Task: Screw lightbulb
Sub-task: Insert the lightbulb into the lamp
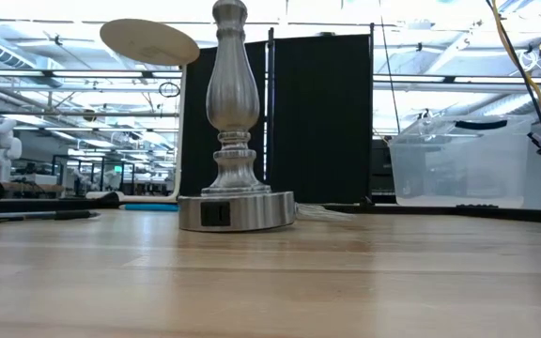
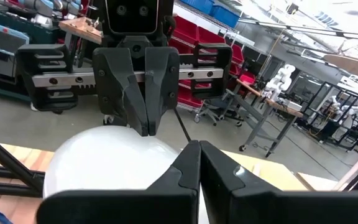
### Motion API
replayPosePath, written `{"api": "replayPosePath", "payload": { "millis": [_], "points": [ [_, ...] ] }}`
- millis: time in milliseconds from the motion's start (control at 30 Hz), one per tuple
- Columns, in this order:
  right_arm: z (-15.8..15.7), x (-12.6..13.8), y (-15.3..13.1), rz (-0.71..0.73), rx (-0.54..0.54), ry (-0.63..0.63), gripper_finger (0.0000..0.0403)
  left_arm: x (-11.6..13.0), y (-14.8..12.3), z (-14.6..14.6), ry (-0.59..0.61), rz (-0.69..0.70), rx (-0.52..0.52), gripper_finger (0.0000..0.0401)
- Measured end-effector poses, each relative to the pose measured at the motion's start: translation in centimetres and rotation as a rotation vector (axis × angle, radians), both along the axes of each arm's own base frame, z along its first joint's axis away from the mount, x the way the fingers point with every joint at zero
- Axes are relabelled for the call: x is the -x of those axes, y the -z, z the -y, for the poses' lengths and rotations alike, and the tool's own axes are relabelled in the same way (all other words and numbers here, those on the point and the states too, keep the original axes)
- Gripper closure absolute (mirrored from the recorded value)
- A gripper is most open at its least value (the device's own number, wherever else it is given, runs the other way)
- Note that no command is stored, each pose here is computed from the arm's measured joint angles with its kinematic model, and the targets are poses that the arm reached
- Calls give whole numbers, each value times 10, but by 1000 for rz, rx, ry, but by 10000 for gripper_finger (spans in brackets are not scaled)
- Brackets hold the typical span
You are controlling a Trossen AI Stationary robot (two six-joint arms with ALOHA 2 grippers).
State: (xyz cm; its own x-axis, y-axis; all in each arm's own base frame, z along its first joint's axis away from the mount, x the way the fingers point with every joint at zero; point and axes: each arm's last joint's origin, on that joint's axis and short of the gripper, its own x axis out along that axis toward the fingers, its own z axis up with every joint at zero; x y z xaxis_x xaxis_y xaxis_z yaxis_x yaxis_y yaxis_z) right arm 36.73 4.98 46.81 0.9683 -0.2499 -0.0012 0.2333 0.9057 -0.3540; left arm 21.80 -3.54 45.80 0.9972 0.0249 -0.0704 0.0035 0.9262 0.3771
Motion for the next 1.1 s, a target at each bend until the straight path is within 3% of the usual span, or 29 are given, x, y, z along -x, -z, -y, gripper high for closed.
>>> {"api": "replayPosePath", "payload": {
  "millis": [1100],
  "points": [
    [0, 2, -2, 0, 17, -2, 403, -2, -4, 0, -8, 44, 4, 380]
  ]
}}
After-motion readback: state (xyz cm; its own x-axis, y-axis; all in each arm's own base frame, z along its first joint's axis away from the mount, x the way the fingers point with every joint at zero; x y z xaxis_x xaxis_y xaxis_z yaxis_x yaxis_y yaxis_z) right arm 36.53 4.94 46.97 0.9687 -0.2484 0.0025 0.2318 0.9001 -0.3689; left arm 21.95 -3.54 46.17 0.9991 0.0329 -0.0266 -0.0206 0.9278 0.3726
